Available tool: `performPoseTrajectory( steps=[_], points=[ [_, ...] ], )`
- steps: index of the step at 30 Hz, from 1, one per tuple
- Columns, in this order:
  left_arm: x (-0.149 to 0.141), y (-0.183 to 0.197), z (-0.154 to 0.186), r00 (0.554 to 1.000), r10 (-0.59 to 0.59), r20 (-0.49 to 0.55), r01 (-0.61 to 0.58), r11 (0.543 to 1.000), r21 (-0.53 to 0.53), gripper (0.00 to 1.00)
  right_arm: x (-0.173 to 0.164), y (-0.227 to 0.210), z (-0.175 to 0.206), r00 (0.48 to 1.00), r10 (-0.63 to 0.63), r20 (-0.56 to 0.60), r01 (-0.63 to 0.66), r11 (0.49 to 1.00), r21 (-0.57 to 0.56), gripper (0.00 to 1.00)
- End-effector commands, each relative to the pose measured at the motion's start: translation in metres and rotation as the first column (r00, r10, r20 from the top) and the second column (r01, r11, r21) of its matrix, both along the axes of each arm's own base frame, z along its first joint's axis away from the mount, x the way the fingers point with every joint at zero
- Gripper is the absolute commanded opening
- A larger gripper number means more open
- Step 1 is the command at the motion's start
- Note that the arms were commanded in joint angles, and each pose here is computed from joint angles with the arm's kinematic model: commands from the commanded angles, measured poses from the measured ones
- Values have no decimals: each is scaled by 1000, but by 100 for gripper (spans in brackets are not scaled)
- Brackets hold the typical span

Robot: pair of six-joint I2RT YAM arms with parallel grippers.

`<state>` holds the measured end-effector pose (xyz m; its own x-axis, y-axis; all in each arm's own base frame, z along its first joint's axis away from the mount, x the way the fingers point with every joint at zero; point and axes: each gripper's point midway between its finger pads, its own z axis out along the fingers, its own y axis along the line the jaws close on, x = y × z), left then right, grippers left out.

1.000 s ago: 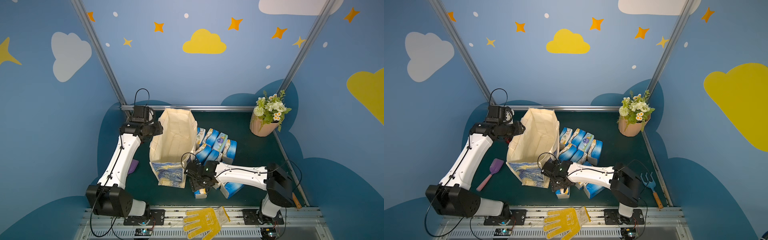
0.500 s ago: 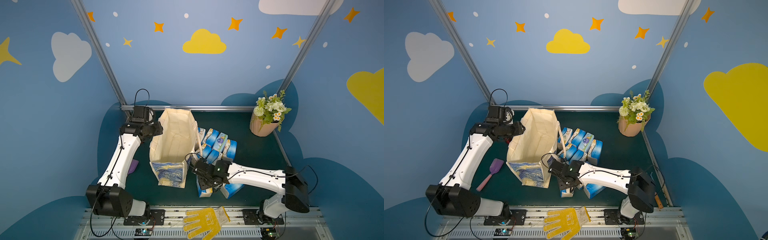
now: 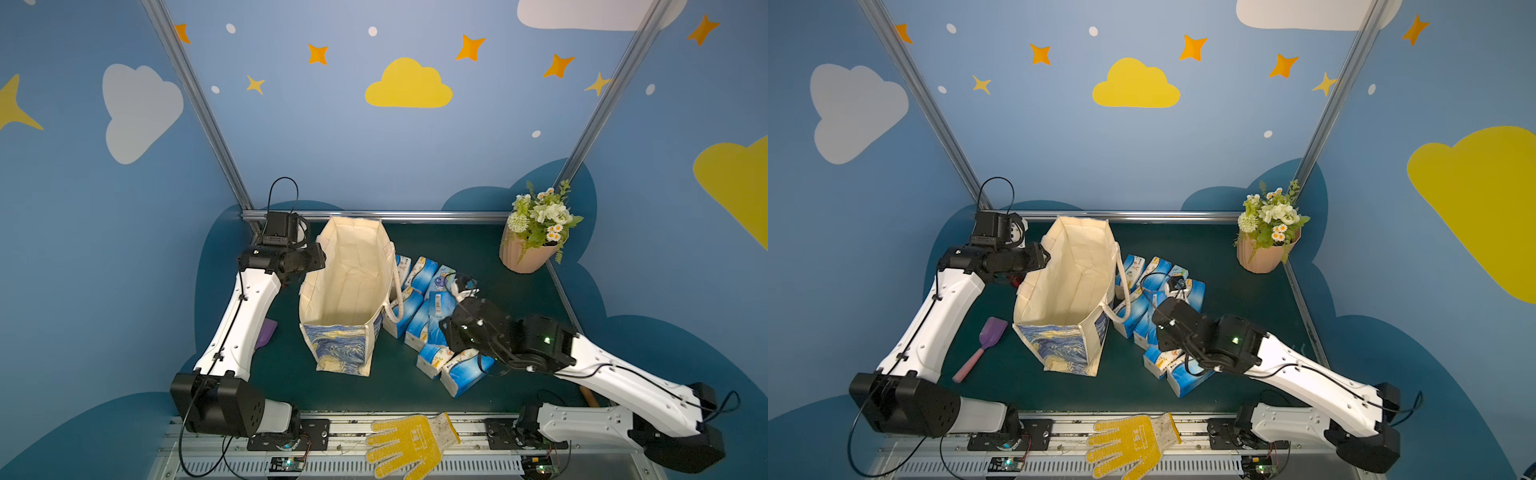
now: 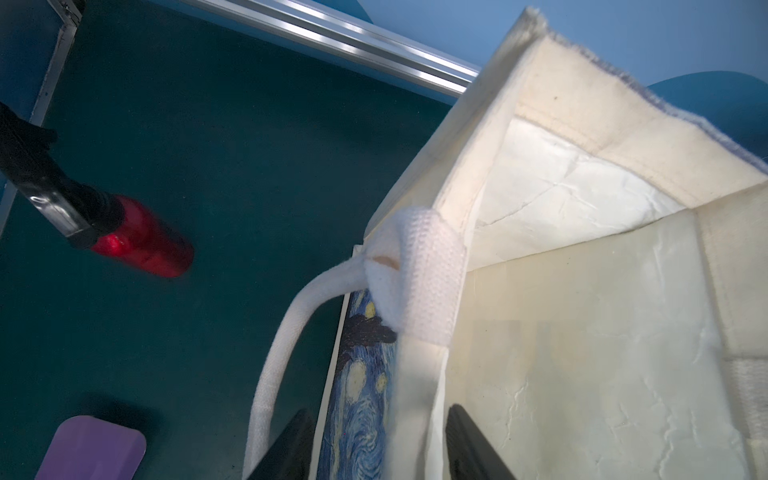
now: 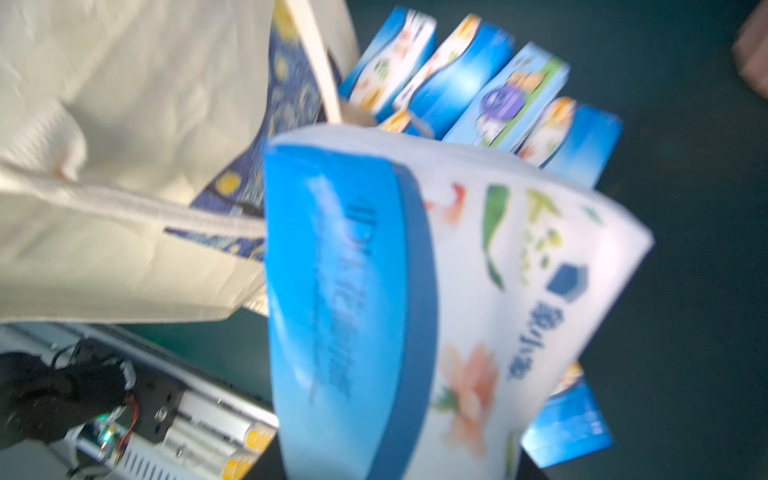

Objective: Put tissues into the canvas bag
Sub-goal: Place the pack of facial tissues in the canvas bag.

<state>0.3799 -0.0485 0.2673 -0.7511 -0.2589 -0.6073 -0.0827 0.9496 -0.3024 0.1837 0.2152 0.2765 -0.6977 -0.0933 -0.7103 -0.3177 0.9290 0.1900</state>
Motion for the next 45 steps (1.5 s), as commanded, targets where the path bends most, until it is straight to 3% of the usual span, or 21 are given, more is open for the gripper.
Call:
performPoseTrajectory(
  steps=[1, 5, 10, 15, 21, 28, 35, 42, 45],
  points=[
    [-2, -1, 14, 999, -13, 36, 13, 1000, 7, 4, 23, -10, 55, 978, 7, 208, -8, 1000, 2, 42],
    [-1, -5, 20, 999, -23, 47, 23, 1000, 3, 4, 41, 30, 97, 947, 130, 295, -146, 989, 33, 43],
    [-2, -9, 24, 998, -34, 60, 34, 999, 7, 4, 60, 110, 124, 896, 309, 319, -348, 935, 71, 47],
    [-5, -12, 26, 997, -45, 66, 43, 999, 18, 4, 93, 167, 120, 888, 365, 280, -402, 911, 89, 48],
    [-6, -9, 27, 997, -43, 68, 40, 998, 41, 4, 119, 210, 93, 905, 394, 157, -412, 906, 99, 49],
    [-7, -6, 18, 998, -41, 50, 37, 997, 69, 4, 135, 231, 57, 921, 386, 49, -389, 919, 63, 52],
    [-8, -7, 15, 998, -56, 42, 53, 996, 70, 4, 139, 222, 14, 933, 352, -71, -351, 936, 27, 66],
    [-6, -12, 9, 997, -80, 23, 79, 995, 54, 4, 145, 225, 1, 926, 361, -109, -357, 933, 48, 71],
    [-8, -13, 10, 996, -87, 26, 85, 995, 56, 4, 143, 219, 16, 927, 365, -88, -361, 931, 58, 71]
  ],
)
